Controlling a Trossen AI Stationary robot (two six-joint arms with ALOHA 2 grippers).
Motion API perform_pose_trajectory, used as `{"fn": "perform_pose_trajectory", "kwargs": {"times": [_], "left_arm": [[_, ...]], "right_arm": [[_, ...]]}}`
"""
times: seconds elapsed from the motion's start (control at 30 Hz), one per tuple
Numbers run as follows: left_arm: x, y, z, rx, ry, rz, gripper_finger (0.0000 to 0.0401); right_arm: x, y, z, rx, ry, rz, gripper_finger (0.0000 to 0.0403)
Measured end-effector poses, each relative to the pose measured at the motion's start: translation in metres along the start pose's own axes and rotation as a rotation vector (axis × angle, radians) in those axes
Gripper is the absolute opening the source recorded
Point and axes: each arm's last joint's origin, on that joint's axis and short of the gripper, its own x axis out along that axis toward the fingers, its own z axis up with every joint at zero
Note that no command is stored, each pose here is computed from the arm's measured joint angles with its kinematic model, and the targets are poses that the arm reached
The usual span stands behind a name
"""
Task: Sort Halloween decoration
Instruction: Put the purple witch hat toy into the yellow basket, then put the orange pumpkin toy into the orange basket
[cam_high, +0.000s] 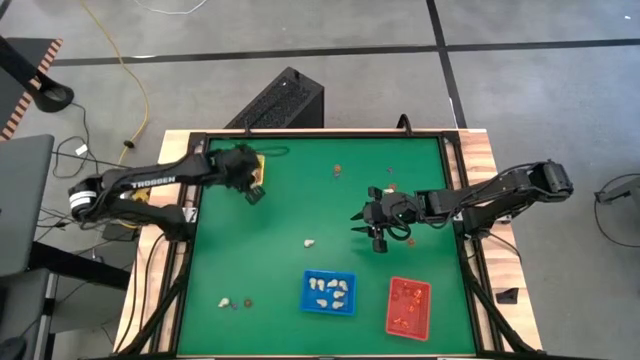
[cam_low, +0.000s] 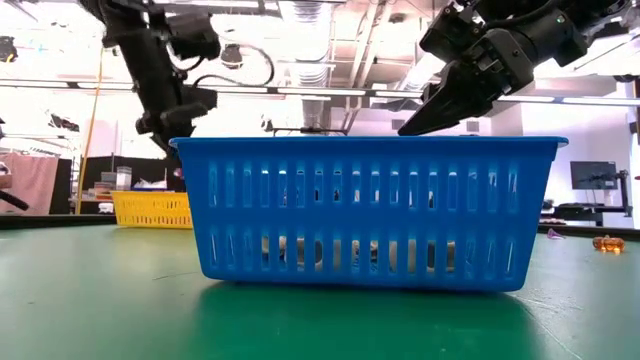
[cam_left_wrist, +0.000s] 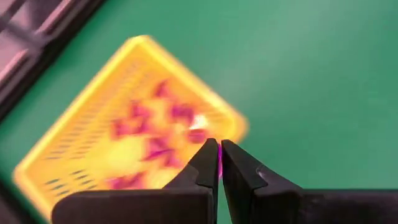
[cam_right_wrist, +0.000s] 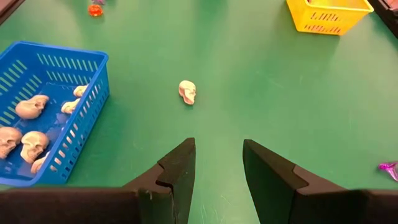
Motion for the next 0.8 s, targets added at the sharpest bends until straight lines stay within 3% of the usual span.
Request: {"fn": "perform_pose_trajectory", "kwargs": {"times": [0.2, 0.5, 0.57, 0.63, 0.73, 0.8], "left_arm": [[0.012, 0.034, 0.003, -0.050, 0.041, 0.122, 0.0021], [-0.001, 0.046, 0.011, -0.075, 0.097, 0.117, 0.0113], [-0.007, 0.041, 0.014, -0.089, 0.111, 0.019, 0.0124], [-0.013, 0.031, 0.013, -0.086, 0.117, -0.150, 0.0130], [-0.020, 0.004, 0.011, -0.058, 0.138, -0.401, 0.0132], [-0.026, -0.020, 0.008, -0.018, 0.154, -0.497, 0.0132]], "right_arm": [[0.000, 0.000, 0.000, 0.000, 0.001, 0.000, 0.0164], [0.000, 0.000, 0.000, -0.007, 0.004, 0.000, 0.0164], [0.000, 0.000, 0.000, -0.010, 0.004, 0.000, 0.0164], [0.000, 0.000, 0.000, -0.010, 0.004, -0.001, 0.0164], [0.000, 0.000, 0.000, -0.010, 0.004, -0.001, 0.0164], [0.000, 0.000, 0.000, -0.010, 0.004, 0.000, 0.0164]]}}
